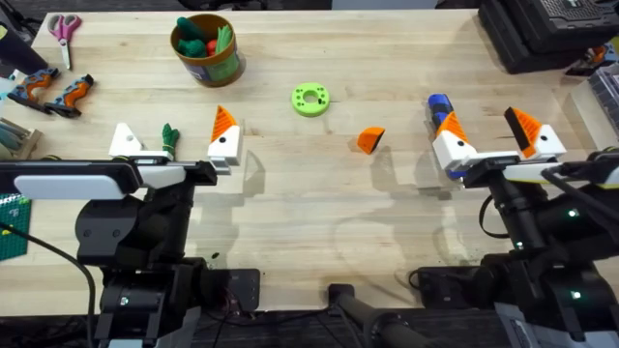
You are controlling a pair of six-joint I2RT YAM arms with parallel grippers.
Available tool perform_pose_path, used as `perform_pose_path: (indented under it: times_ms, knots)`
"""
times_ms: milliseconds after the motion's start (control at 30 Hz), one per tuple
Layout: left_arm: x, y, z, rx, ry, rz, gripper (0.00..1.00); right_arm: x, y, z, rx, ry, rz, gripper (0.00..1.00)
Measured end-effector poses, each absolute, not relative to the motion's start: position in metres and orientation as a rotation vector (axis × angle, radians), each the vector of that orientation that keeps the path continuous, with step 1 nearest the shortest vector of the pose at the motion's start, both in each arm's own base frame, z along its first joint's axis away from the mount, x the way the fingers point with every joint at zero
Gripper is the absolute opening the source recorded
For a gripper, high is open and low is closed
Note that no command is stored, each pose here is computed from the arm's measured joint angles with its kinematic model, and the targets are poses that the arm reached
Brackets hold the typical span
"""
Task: Pick up the gripper from the table and insert it into the empty holder that is missing its gripper. Then pick up a screw, insert it into the mounting hole, and use the screwdriver to tighten it. Finally, clean up the table by picking up the vegetable and placing it into the bucket.
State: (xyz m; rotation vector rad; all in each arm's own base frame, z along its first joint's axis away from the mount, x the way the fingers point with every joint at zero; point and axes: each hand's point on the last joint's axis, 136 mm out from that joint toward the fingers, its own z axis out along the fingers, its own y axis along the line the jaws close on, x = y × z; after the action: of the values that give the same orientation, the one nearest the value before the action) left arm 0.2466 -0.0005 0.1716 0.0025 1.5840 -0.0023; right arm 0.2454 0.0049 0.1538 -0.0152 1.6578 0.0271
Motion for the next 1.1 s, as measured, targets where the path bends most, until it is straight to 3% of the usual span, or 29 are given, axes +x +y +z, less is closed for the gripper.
perform_pose_path:
  times_ms: [433,500,633,833,1100]
  knots:
    - [0.247,0.0,0.17,0.003,1.589,-0.002,0.996,0.245,0.005,0.154,-0.015,1.657,0.027,0.994]
    - [0.244,-0.001,0.153,0.003,1.674,-0.003,0.997,0.244,0.005,0.152,-0.014,1.676,0.027,0.994]
    - [0.234,0.0,0.157,0.001,1.764,0.001,0.998,0.234,0.006,0.147,-0.016,1.788,0.033,0.994]
    - [0.22,0.004,0.208,0.011,1.935,0.043,0.998,0.22,0.006,0.177,-0.016,1.974,0.038,0.994]
    - [0.237,0.005,0.248,0.025,2.197,0.051,0.998,0.237,0.006,0.221,-0.014,2.143,0.04,0.994]
